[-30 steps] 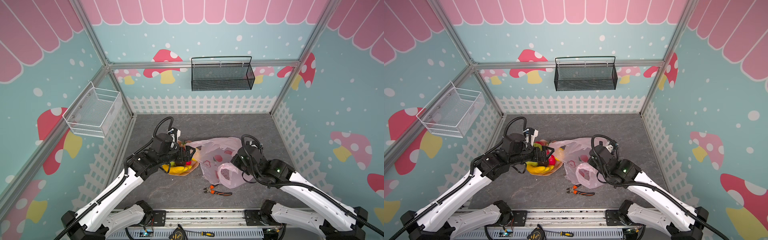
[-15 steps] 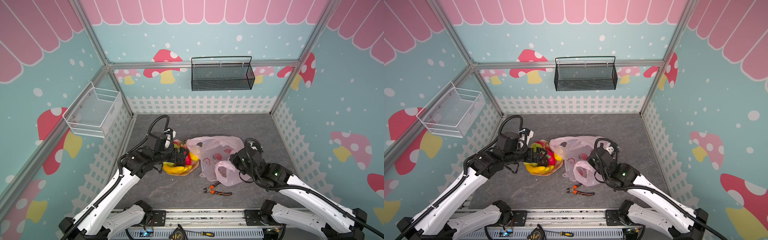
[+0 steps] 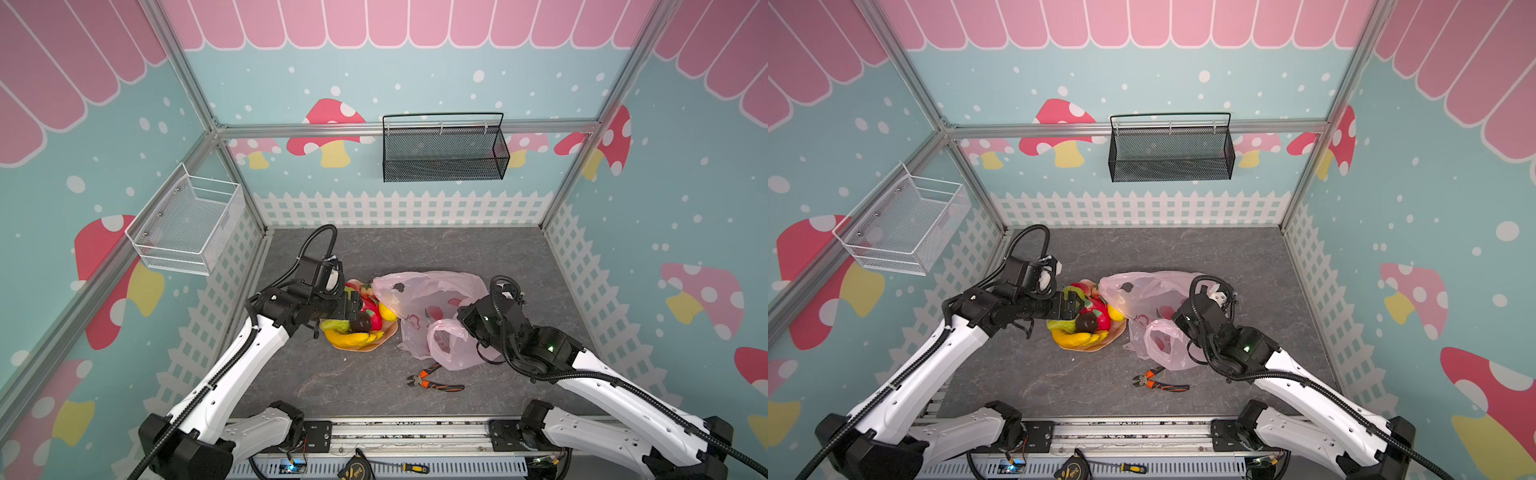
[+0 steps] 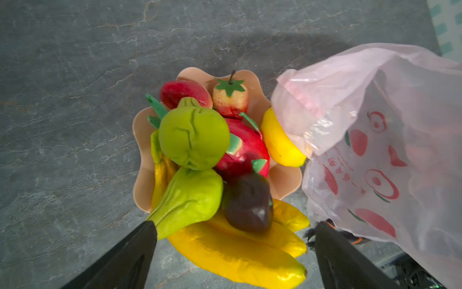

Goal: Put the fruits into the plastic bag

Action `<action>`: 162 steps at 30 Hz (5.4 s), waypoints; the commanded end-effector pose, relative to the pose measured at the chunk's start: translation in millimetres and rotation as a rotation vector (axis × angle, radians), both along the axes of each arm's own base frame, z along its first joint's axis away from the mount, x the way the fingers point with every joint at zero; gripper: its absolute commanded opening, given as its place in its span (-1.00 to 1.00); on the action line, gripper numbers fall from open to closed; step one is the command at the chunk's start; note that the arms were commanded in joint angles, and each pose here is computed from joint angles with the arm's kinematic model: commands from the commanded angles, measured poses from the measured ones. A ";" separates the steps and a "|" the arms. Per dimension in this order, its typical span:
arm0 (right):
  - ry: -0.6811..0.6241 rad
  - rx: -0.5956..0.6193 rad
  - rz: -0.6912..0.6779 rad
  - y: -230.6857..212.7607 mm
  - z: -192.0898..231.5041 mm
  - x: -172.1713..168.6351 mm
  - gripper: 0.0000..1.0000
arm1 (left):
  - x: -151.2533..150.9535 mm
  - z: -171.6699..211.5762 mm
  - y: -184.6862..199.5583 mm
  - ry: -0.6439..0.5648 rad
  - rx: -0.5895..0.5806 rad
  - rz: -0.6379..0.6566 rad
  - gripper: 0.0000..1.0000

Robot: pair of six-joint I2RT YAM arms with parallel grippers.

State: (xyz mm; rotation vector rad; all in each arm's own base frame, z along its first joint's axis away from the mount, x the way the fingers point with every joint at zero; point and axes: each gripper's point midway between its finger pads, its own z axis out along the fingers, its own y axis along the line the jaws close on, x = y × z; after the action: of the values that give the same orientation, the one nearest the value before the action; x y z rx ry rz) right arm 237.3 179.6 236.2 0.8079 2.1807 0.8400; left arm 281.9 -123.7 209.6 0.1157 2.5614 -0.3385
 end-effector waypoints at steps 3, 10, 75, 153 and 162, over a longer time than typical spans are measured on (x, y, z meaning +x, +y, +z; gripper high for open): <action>-0.002 0.002 0.000 -1.2 -1.1 0.4 -1.00 | 26.7 -5.6 16.5 0.001 0.125 0.051 0.98; 0.003 0.001 0.016 2.2 -2.6 0.3 -1.00 | 53.9 -26.6 15.2 0.028 0.178 0.062 0.96; -0.028 0.003 0.038 3.3 1.0 0.4 -1.00 | 48.0 74.3 -21.2 -0.162 -0.138 -0.013 -0.16; -0.154 0.288 0.048 25.9 12.6 7.2 -1.00 | 25.3 -96.0 -298.4 0.325 -0.650 -0.038 -0.15; -0.159 0.303 0.029 22.9 4.9 7.6 -1.00 | 20.4 -106.8 -298.2 0.328 -0.555 -0.044 0.42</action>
State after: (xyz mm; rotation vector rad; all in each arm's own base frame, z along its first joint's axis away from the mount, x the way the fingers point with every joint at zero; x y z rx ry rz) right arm 241.6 205.0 235.0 0.7897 2.0063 1.1975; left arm 301.5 -421.1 102.1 -0.1136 2.6657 -1.2033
